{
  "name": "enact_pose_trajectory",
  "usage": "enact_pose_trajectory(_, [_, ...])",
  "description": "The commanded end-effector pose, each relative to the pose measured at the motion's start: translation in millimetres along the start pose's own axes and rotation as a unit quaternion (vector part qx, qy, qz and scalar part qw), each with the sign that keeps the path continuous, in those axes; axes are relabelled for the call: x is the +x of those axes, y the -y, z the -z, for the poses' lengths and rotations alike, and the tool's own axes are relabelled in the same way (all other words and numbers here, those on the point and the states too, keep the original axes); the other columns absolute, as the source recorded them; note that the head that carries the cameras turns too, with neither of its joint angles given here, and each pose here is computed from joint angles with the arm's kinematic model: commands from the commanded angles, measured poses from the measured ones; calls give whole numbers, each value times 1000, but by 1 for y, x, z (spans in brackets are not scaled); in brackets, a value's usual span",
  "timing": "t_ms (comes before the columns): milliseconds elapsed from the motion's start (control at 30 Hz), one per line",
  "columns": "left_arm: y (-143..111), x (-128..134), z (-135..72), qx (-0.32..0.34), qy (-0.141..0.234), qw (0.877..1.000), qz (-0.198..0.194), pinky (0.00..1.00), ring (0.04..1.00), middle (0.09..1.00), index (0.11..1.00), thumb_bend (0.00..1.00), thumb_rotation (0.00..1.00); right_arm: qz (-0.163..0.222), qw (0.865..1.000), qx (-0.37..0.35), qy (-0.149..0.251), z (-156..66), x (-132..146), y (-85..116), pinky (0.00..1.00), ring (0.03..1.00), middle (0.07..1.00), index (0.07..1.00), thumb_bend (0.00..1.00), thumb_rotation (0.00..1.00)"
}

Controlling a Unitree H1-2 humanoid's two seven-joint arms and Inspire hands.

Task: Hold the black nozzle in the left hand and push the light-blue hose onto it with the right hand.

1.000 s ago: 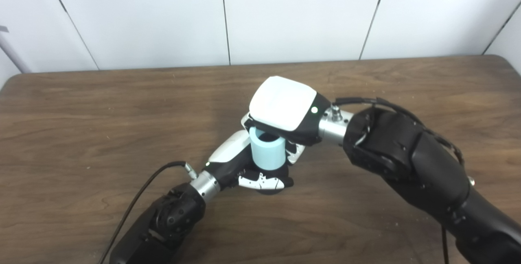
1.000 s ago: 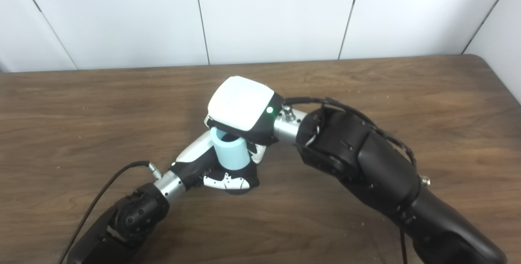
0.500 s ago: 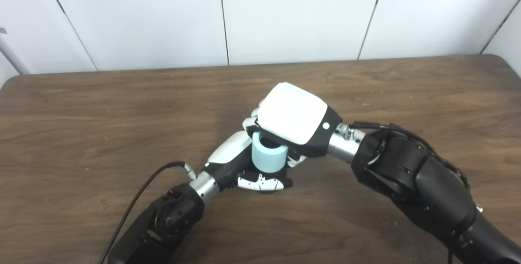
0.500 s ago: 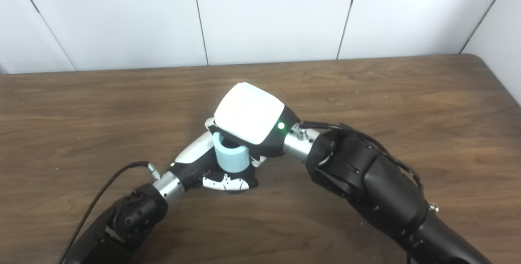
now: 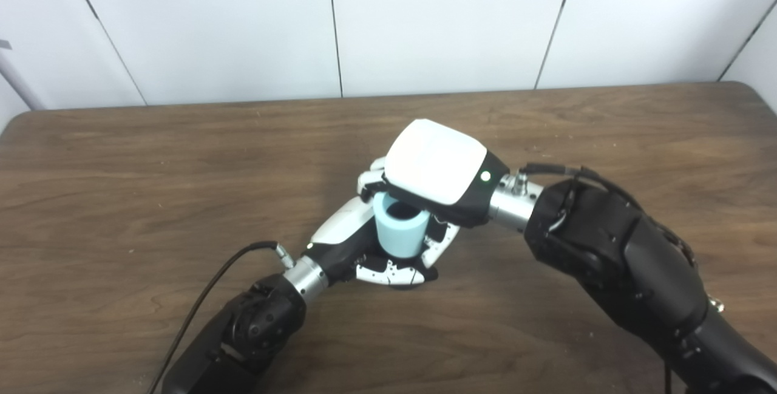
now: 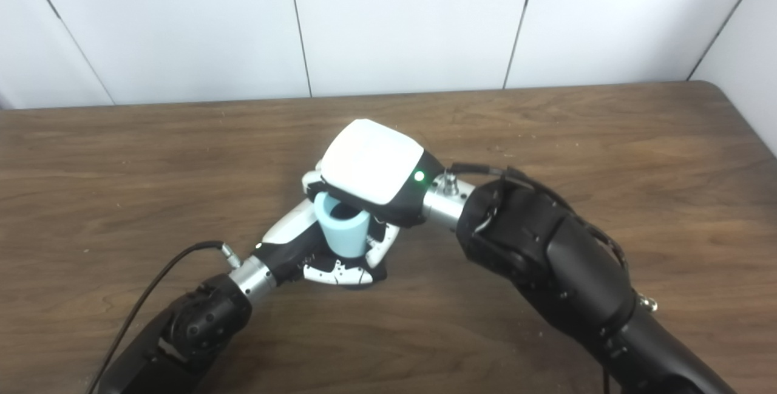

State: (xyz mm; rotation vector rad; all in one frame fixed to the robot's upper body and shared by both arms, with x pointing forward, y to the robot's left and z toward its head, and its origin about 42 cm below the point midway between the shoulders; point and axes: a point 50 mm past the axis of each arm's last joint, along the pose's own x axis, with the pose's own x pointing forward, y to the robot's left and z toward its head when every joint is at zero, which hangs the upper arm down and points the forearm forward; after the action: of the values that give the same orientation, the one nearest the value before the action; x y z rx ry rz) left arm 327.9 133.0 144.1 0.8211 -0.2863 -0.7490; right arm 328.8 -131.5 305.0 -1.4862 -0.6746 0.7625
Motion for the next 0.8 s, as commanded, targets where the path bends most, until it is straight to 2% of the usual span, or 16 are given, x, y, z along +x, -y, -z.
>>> enact_pose_trajectory(0, [49, -22, 28, -19, -94, 987, 130, 927, 811, 750, 630, 431, 453, -1, 995, 97, 4, -3, 3, 34, 938, 935, 967, 975, 1000, 735])
enact_pose_trajectory(67, [49, -21, 28, -26, -88, 987, 129, 951, 864, 830, 705, 431, 544, 48, 984, 174, 4, -1, 2, 59, 984, 983, 992, 994, 1000, 739])
enact_pose_trajectory(133, [49, -20, 28, -33, -84, 988, 125, 967, 832, 732, 535, 432, 543, 116, 971, 208, 14, 1, -1, 75, 997, 995, 999, 999, 1000, 734])
enact_pose_trajectory(167, [50, -20, 28, -32, -82, 989, 123, 905, 801, 717, 485, 435, 531, 152, 963, 221, 20, 2, -3, 82, 999, 992, 1000, 1000, 1000, 727])
enact_pose_trajectory(200, [50, -20, 28, -31, -81, 989, 121, 810, 785, 723, 474, 436, 524, 174, 957, 229, 24, 3, -5, 86, 958, 986, 1000, 1000, 1000, 721])
enact_pose_trajectory(233, [50, -20, 28, -32, -80, 989, 121, 778, 780, 726, 470, 437, 521, 201, 950, 239, 27, 4, -8, 89, 943, 984, 1000, 1000, 1000, 719])
enact_pose_trajectory(267, [49, -20, 28, -36, -77, 989, 122, 762, 788, 732, 471, 437, 524, 224, 942, 248, 28, 6, -11, 91, 865, 980, 1000, 1000, 1000, 717])
enact_pose_trajectory(300, [48, -20, 29, -39, -76, 989, 122, 824, 814, 751, 510, 459, 545, 238, 937, 253, 30, 7, -13, 91, 789, 978, 1000, 1000, 1000, 710])
enact_pose_trajectory(333, [47, -20, 29, -51, -73, 988, 123, 846, 823, 758, 523, 466, 553, 257, 931, 256, 31, 8, -17, 91, 763, 978, 1000, 1000, 1000, 708])
enact_pose_trajectory(367, [46, -20, 29, -59, -72, 988, 123, 921, 855, 806, 647, 533, 548, 269, 928, 257, 33, 9, -20, 91, 772, 974, 1000, 1000, 1000, 705])
enact_pose_trajectory(400, [44, -20, 29, -70, -69, 988, 122, 968, 875, 837, 725, 575, 545, 281, 924, 259, 32, 11, -23, 90, 778, 972, 1000, 1000, 1000, 704])
enact_pose_trajectory(433, [40, -21, 28, -79, -61, 988, 117, 984, 896, 872, 805, 626, 528, 302, 916, 261, 27, 13, -28, 88, 817, 968, 1000, 1000, 1000, 707])
enact_pose_trajectory(500, [33, -23, 26, -87, -46, 989, 108, 990, 937, 960, 959, 734, 503, 333, 904, 269, 19, 15, -36, 83, 793, 954, 1000, 1000, 1000, 722])
enact_pose_trajectory(600, [12, -27, 21, -86, -18, 994, 61, 999, 957, 996, 996, 865, 533, 373, 878, 302, -2, 17, -54, 62, 790, 933, 997, 1000, 1000, 717])
enact_pose_trajectory(667, [-6, -31, 15, -91, 1, 996, 7, 1000, 975, 999, 999, 918, 562, 390, 863, 320, -23, 13, -69, 46, 816, 910, 985, 1000, 1000, 729])
enact_pose_trajectory(767, [-37, -39, 0, -124, 43, 987, -89, 945, 971, 1000, 1000, 940, 550, 415, 838, 344, -80, 21, -95, 11, 789, 896, 950, 1000, 1000, 850])
